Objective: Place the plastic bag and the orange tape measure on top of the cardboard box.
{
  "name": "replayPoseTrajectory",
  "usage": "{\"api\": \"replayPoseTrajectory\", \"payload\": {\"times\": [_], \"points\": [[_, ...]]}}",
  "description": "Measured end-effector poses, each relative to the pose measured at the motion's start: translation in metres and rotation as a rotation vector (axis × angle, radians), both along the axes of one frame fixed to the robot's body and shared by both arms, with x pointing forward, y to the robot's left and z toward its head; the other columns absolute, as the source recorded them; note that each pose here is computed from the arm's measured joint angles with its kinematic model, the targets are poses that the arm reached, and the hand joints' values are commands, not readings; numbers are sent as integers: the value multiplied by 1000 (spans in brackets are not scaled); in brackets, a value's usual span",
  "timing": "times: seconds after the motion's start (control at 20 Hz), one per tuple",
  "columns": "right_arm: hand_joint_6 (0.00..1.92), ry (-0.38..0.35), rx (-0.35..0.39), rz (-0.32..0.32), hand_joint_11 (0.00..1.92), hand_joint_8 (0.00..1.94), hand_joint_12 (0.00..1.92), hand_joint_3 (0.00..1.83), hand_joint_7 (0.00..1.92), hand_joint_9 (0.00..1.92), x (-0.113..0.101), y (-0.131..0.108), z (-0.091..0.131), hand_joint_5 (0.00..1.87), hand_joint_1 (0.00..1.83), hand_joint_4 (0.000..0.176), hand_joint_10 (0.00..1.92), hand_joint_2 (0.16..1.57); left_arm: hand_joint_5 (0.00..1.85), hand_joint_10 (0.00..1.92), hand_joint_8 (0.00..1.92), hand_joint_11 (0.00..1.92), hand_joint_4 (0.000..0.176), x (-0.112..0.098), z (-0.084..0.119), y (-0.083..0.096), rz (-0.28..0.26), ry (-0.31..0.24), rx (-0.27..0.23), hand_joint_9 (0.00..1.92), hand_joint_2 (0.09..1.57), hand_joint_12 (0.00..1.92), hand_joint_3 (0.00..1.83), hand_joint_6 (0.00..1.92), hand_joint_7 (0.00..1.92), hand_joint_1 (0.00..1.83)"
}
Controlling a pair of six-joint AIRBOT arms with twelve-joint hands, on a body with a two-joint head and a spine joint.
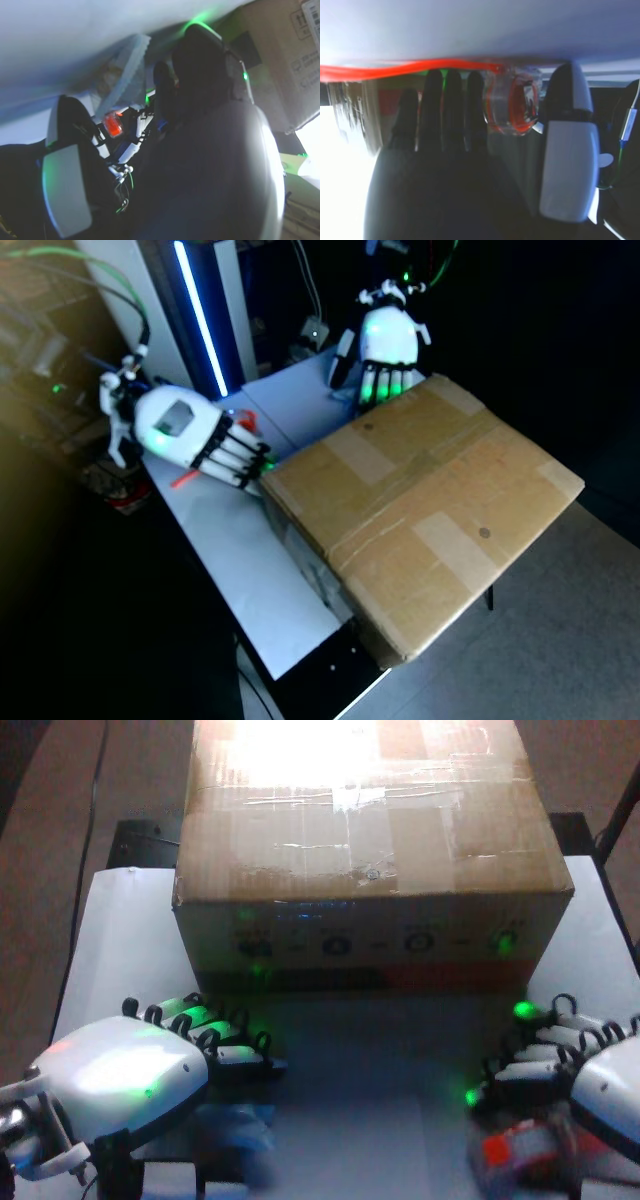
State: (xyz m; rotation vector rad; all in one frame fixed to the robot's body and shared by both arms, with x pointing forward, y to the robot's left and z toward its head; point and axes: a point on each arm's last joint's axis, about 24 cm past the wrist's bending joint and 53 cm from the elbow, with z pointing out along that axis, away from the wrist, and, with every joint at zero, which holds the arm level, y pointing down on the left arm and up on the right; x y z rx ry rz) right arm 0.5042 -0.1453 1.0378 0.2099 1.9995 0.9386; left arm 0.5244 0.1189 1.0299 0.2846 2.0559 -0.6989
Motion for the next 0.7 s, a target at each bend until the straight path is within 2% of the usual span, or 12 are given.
{"api": "replayPoseTrajectory", "payload": {"times": [0.05, 0.1, 0.15, 0.2, 0.25, 0.35, 0.4, 0.45, 0.5, 0.55, 0.6, 0.7], "points": [[1047, -17, -3, 6, 1286, 1850, 1921, 0, 887, 1180, 1, 1, 3, 921, 1177, 0, 1918, 1162, 809, 1263, 817, 441, 0, 1, 2, 1, 5, -10, -4, 458, 1129, 1630, 4, 68, 495, 1170], [1057, -30, -9, 10, 1372, 1940, 1921, 0, 950, 1253, 2, 1, 4, 950, 1170, 0, 1921, 1136, 747, 1285, 1385, 572, 0, 2, 3, 2, 9, -17, -7, 548, 1250, 1624, 2, 1268, 652, 1139], [1013, -34, -7, 12, 1385, 1941, 1921, 0, 972, 1267, 2, 1, 5, 978, 1178, 0, 1921, 1120, 754, 1242, 1523, 591, 0, 3, 5, 2, 11, -24, -10, 607, 1258, 1589, 1, 1273, 672, 1149], [1001, -34, -7, 13, 1352, 1941, 1921, 0, 942, 1240, 2, 2, 6, 986, 1179, 0, 1921, 1115, 754, 1480, 1400, 652, 0, 4, 6, 2, 13, -32, -12, 798, 1223, 1563, 0, 1192, 680, 1321], [959, -35, -7, 14, 1369, 1941, 1921, 0, 952, 1251, 2, 2, 6, 1011, 1185, 0, 1921, 1101, 791, 1389, 1316, 701, 0, 6, 7, 4, 18, -38, -11, 879, 1191, 1485, 0, 1125, 743, 1342], [940, -38, -5, 15, 1384, 1941, 1921, 0, 963, 1260, 3, 3, 7, 1024, 1187, 0, 1921, 1094, 780, 1337, 1299, 756, 0, 9, 6, 7, 34, -36, -14, 899, 1183, 1411, 0, 1149, 747, 1361], [934, -41, -6, 16, 1358, 1941, 1921, 0, 959, 1248, 3, 2, 8, 1027, 1189, 0, 1921, 1092, 761, 1178, 1241, 773, 0, 10, 5, 8, 34, -39, -10, 916, 1165, 1676, 4, 1126, 726, 1477], [933, -42, -7, 16, 1351, 1941, 1921, 0, 958, 1244, 4, 2, 8, 1027, 1190, 0, 1921, 1092, 746, 1173, 1255, 774, 0, 11, 6, 8, 34, -44, -9, 918, 1168, 1686, 0, 1131, 720, 1481], [945, -42, -6, 16, 1291, 1941, 1921, 0, 929, 1190, 3, 3, 9, 1018, 1187, 0, 1921, 1095, 732, 1283, 1311, 812, 0, 11, 6, 8, 33, -48, -10, 930, 1188, 1360, 0, 1217, 728, 1363], [932, -46, -7, 23, 1278, 1941, 1921, 0, 938, 1188, 2, 3, 12, 1026, 1191, 0, 1921, 1090, 715, 1311, 1342, 788, 0, 12, 8, 8, 34, -53, -13, 906, 1194, 1480, 4, 1195, 716, 1375], [960, -52, -4, 26, 1259, 1941, 1921, 0, 930, 1174, 1, 5, 16, 1008, 1187, 0, 1921, 1097, 714, 1339, 1359, 803, 0, 12, 9, 8, 32, -59, -14, 898, 1199, 1407, 0, 1191, 724, 1359], [1022, -56, 0, 36, 1276, 1879, 1921, 3, 913, 1175, -3, 6, 24, 970, 1177, 0, 1921, 1114, 711, 1408, 1392, 764, 0, 10, 13, 4, 24, -69, -21, 856, 1210, 1403, 0, 1167, 718, 1351]]}}
